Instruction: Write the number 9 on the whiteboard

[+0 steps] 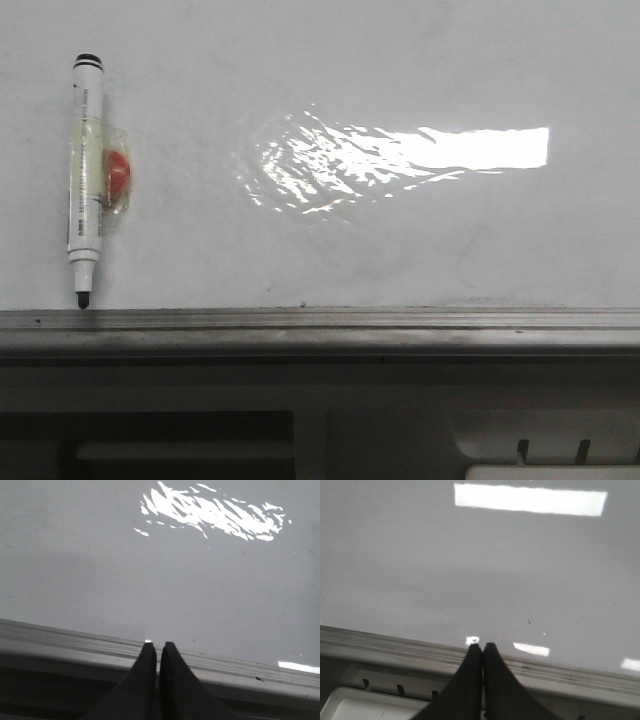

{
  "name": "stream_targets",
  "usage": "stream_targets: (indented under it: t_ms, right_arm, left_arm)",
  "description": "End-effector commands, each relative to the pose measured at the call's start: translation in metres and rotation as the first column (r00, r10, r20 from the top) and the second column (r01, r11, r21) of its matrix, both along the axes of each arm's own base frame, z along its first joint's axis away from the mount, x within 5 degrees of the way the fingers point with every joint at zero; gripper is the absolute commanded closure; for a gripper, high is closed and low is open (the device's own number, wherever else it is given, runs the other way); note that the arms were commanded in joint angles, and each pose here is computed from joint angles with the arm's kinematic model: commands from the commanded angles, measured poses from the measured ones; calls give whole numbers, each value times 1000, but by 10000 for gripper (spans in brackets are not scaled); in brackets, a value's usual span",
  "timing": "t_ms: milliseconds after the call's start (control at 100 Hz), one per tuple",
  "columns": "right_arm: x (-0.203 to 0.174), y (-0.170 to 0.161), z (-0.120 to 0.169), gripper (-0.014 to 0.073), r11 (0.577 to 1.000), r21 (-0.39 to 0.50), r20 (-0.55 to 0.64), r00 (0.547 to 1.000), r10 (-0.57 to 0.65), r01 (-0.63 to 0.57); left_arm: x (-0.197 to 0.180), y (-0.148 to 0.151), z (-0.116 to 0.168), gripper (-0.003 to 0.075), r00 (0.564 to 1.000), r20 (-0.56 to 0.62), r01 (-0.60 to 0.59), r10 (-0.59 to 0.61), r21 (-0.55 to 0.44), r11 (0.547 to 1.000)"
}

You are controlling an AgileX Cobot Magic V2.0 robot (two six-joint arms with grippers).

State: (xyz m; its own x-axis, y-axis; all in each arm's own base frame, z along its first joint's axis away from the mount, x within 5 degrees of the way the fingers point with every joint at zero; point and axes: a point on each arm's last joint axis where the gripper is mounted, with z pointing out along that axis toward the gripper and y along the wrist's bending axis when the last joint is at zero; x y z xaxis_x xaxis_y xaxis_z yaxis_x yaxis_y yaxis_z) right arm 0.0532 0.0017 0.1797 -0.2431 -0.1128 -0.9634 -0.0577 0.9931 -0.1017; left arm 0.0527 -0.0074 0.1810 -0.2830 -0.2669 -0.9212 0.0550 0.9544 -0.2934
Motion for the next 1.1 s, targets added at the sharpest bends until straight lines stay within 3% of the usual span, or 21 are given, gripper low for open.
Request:
stream_targets:
  t_ms: [0,1090]
  right_arm:
    - [0,-1,-6,664,1000,-31,7,1000,-4,5]
    - [0,-1,-6,664,1000,-31,7,1000,-4,5]
  left_arm:
    - [0,1,-9,740,999,29,-18,18,-2,1000]
    - [1,2,-9,740,999,29,-35,35,-2,999]
